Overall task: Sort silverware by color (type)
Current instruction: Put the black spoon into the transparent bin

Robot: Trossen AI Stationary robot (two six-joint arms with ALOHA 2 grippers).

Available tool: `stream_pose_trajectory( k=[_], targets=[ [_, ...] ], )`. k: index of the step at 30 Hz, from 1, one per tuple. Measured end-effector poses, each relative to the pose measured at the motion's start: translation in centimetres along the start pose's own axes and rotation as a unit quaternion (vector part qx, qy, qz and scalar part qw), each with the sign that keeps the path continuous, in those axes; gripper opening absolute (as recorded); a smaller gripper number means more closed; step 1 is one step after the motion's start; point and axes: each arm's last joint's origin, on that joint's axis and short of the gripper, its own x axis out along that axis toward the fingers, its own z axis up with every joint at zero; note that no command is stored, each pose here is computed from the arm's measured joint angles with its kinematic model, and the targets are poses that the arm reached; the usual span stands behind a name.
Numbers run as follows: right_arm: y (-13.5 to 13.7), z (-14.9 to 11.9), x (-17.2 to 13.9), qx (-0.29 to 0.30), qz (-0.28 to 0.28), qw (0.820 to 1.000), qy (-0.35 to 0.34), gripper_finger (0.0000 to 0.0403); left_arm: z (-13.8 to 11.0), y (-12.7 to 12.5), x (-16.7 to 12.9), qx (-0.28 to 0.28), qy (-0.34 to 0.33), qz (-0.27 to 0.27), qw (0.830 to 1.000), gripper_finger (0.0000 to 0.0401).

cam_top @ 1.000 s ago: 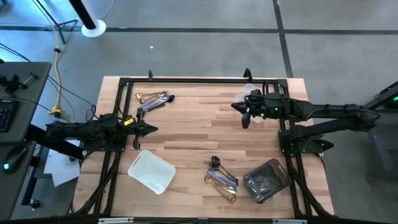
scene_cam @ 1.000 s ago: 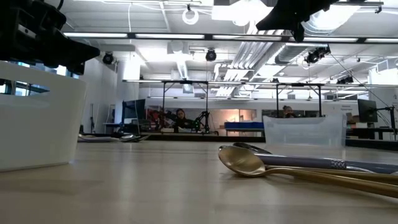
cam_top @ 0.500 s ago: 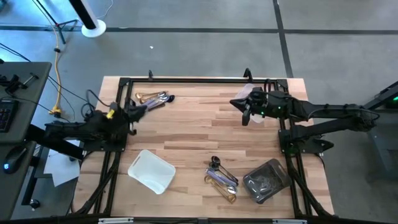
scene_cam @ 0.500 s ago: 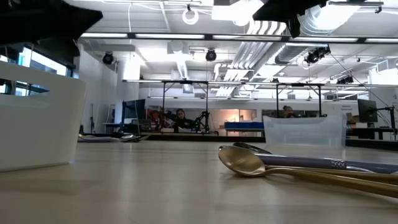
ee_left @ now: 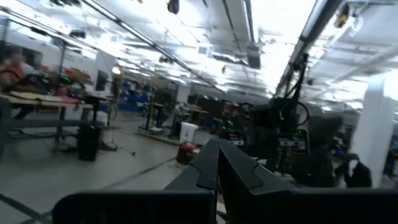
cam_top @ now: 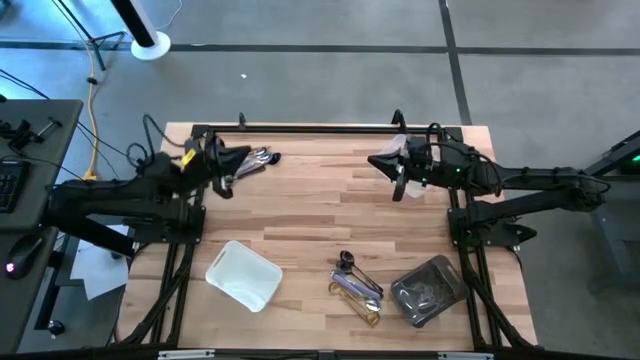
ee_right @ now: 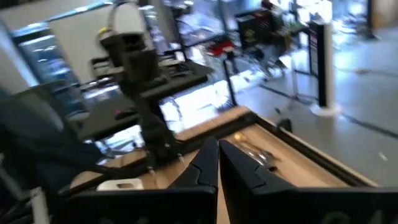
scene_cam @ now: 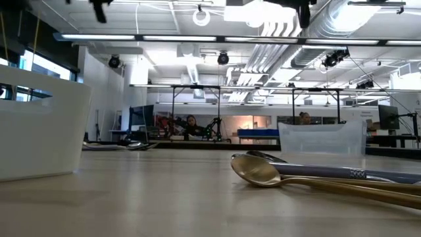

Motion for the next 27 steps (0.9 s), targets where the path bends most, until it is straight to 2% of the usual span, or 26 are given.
stream_pose_trajectory(
  k=[5,8,12,16,27],
  targets=[
    [0.6,0.7,-0.2,-0.043,0.081,0.996,-0.021,0.0,1.8,0.0,3.2,-0.054,0.075,-0.049,0.995,0.0],
    [0.8,0.7,-0.3,-0.075,0.119,0.99,-0.019,0.0,1.9,0.0,4.7,-0.055,0.11,-0.069,0.99,0.0],
    [0.8,0.6,-0.3,-0.087,0.123,0.988,-0.016,0.0,1.1,-0.6,5.7,-0.048,0.128,-0.12,0.983,0.0],
    [0.8,0.6,-0.3,-0.086,0.124,0.988,-0.017,0.0,-0.1,-1.5,6.1,-0.045,0.156,-0.137,0.977,0.0],
    [0.8,0.6,-0.3,-0.087,0.124,0.988,-0.017,0.0,-0.9,-2.0,6.5,-0.019,0.166,-0.139,0.976,0.0]
  ],
)
